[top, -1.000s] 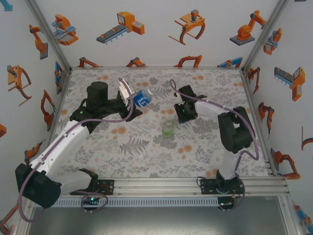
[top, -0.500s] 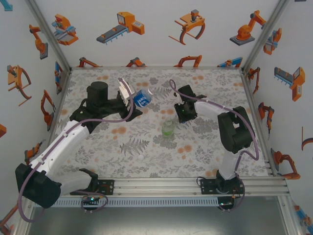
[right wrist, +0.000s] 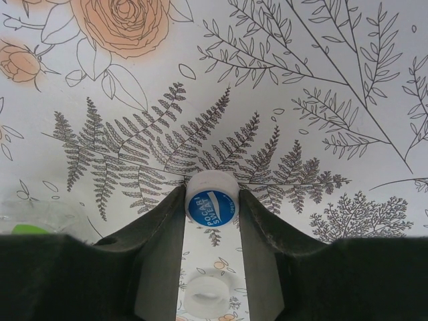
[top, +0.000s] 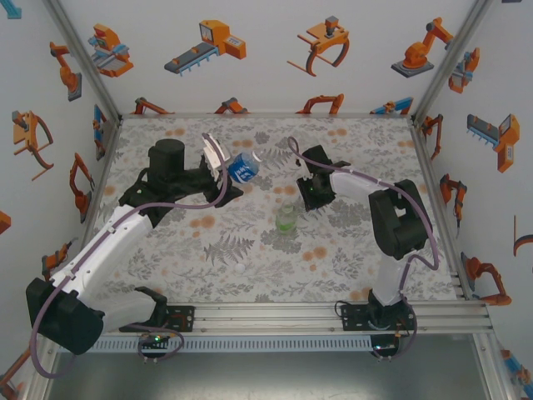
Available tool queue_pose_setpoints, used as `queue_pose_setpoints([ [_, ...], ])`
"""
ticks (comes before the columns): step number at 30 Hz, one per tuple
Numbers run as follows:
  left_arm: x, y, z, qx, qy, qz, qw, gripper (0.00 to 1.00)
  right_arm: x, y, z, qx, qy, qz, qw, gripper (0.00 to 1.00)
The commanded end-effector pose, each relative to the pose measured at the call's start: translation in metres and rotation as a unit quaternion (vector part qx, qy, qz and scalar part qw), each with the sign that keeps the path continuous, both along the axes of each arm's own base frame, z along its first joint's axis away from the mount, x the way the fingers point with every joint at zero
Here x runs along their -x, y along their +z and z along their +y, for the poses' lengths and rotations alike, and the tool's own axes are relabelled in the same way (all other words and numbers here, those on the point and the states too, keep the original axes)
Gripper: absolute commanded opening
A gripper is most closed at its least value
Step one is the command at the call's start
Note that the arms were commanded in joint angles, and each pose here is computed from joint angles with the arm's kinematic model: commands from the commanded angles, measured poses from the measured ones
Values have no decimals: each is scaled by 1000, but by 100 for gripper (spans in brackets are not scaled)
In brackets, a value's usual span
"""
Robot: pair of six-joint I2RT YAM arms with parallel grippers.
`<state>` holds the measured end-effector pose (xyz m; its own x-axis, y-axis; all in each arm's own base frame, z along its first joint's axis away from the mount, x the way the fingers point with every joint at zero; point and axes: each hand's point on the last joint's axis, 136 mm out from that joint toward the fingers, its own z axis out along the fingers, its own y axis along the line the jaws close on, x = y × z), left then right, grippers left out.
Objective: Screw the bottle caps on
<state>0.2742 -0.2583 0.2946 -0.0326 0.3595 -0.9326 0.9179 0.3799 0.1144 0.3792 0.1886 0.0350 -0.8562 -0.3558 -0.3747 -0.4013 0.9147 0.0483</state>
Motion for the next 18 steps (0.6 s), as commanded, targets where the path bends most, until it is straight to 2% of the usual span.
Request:
queue_pose_setpoints([
  [1,7,16,-1,8,-14,-18,1000,22,1,4,0,12,0,0,1000,33],
  [8,6,15,-2,6,-15,-19,1000,20,0,36,-3,-3,-2,-47,999,26],
  [12,9,15,-5,6,-25,-17,1000,8,5,69,-1,-27,9,-78,997,26],
  [15,15,16,-7,10,-42,-18,999,3,15,107,12,-77,46,-105,990,26],
  [18,21,17,-9,10,-62,-22,998,0,34,151,36,-151,116,-131,973,25],
])
